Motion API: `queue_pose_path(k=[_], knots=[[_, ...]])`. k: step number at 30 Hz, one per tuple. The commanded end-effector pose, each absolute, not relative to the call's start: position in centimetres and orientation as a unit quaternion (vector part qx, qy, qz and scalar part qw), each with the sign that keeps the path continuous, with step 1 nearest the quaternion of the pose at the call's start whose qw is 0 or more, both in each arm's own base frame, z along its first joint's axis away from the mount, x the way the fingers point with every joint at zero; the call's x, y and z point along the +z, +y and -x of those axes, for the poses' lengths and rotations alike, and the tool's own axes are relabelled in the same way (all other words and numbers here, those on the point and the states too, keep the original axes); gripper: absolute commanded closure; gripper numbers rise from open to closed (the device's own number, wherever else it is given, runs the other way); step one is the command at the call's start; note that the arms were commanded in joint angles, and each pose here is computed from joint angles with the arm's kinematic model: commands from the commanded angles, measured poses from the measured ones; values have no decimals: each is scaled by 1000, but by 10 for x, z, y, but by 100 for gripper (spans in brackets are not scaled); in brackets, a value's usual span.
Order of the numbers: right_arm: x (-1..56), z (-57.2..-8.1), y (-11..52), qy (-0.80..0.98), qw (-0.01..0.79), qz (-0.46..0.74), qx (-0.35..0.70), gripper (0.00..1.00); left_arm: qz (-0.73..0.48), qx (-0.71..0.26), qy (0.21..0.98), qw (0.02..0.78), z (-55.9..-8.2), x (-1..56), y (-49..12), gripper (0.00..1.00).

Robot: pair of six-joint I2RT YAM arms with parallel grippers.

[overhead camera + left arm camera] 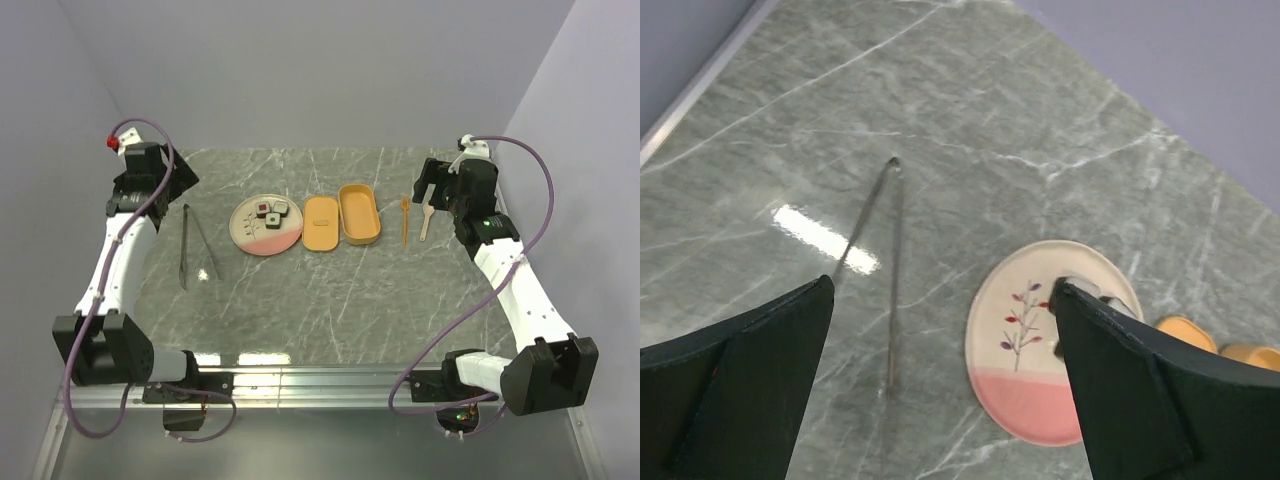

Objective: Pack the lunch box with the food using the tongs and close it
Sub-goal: Grab the clamp with the left arm

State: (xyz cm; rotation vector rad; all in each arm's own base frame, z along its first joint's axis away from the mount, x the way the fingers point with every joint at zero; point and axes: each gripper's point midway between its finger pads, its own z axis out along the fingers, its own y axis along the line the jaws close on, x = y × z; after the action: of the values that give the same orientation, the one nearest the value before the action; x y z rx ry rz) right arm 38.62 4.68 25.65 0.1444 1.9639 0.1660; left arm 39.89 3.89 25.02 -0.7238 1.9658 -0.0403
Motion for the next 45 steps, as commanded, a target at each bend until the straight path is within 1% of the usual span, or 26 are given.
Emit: queue_pose_path(k=[1, 2, 7, 11, 22, 30, 35, 39, 45], knots=[[270, -389, 49, 818, 568, -58, 72, 9, 326, 29, 835, 443, -399, 229, 68, 1], [267, -388, 49, 820, 565, -58, 72, 8, 326, 23, 849, 416, -394, 218, 68, 1], [264, -387, 51, 821, 563, -57, 78, 8, 288, 33, 882, 372, -391, 190, 73, 1], [261, -385, 51, 823, 561, -57, 77, 9, 272, 35, 906, 323, -387, 154, 70, 1], [259, -387, 52, 824, 558, -56, 78, 9, 241, 48, 936, 251, -392, 97, 72, 4], [260, -388, 52, 824, 560, -54, 75, 9, 234, 36, 944, 230, -399, 78, 67, 7], [259, -389, 52, 824, 559, -54, 75, 9, 224, 35, 949, 220, -398, 69, 64, 7], [258, -391, 53, 825, 557, -54, 77, 9, 221, 29, 947, 230, -402, 72, 61, 7], [258, -391, 55, 825, 557, -52, 81, 9, 225, 16, 948, 226, -406, 65, 54, 7]])
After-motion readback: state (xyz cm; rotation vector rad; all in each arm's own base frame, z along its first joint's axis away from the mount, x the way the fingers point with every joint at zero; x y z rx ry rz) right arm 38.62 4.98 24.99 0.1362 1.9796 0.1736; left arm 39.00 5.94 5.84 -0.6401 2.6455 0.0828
